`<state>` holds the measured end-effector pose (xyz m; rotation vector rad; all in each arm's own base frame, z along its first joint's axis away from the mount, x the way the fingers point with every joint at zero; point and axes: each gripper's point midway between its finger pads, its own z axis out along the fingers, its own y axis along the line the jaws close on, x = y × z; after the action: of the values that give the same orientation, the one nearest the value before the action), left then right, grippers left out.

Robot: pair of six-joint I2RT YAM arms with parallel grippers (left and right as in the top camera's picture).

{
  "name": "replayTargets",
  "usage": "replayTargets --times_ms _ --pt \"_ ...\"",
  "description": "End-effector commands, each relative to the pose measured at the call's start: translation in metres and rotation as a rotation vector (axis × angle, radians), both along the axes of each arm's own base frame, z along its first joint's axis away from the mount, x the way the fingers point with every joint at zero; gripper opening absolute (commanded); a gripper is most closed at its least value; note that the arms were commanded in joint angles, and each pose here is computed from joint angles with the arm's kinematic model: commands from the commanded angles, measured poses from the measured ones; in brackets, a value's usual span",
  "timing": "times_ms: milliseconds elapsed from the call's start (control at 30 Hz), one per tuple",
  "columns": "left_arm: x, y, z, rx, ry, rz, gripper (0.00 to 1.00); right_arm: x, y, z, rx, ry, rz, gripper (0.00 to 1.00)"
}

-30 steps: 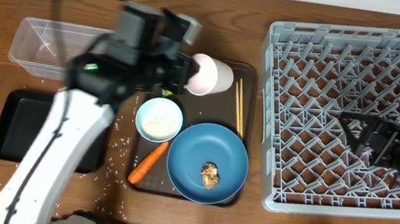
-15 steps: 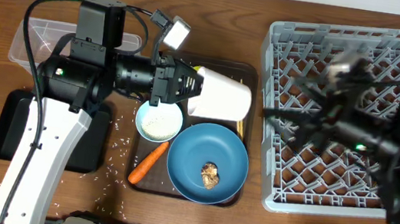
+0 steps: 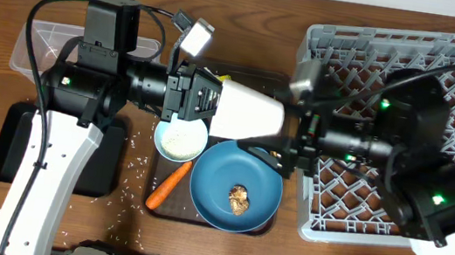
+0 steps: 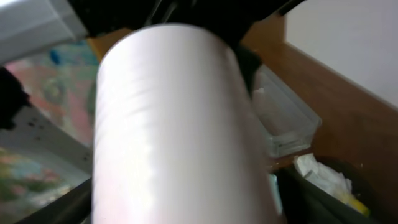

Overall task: Sort waste into correct bins and load items into the dishwasher rack
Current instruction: 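Lift the pink cup and pass it to the right gripper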

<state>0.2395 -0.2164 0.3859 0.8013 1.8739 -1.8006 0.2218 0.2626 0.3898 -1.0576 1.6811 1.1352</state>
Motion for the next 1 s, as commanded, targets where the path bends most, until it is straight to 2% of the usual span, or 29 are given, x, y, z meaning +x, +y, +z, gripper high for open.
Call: replayTargets --times_ms 0,167,267,600,633,667,733,800,900,967 --pt "-0.011 0.000 0.012 -0.041 -0.009 -0.048 0.06 0.003 0.007 -0.004 -0.019 -0.003 -0.002 0.65" --pt "-0.010 0.000 0.013 -0.042 -0.019 -0.047 0.06 -0.002 0.004 0.002 -0.011 -0.028 -0.001 0.62" --pt "-0.009 0.000 0.014 -0.045 -0.039 -0.048 0.06 -0.004 0.001 0.007 -0.007 -0.049 -0.016 0.56" --pt "-0.008 0.000 0.015 -0.047 -0.058 -0.047 0.07 -0.004 -0.023 0.013 -0.052 -0.095 -0.172 0.56" --pt "-0.007 0.000 0.015 -0.045 -0.060 -0.044 0.12 -0.003 -0.025 0.012 -0.059 -0.094 -0.187 0.57" --pt "-0.006 0.000 0.014 -0.038 -0.062 -0.035 0.22 0.002 -0.029 0.008 -0.080 -0.089 -0.223 0.56" --pt "-0.005 0.000 0.014 -0.039 -0.072 -0.033 0.28 0.008 -0.035 0.002 -0.112 -0.078 -0.276 0.56" --pt "-0.004 -0.001 0.016 -0.041 -0.086 -0.032 0.39 0.014 -0.045 -0.005 -0.148 -0.062 -0.344 0.57" --pt "-0.001 -0.001 0.015 -0.032 -0.081 -0.018 0.39 0.020 -0.062 -0.015 -0.196 -0.035 -0.425 0.56" --pt "0.004 -0.001 0.012 -0.011 -0.067 0.009 0.40 0.030 -0.083 -0.021 -0.218 0.021 -0.542 0.55"
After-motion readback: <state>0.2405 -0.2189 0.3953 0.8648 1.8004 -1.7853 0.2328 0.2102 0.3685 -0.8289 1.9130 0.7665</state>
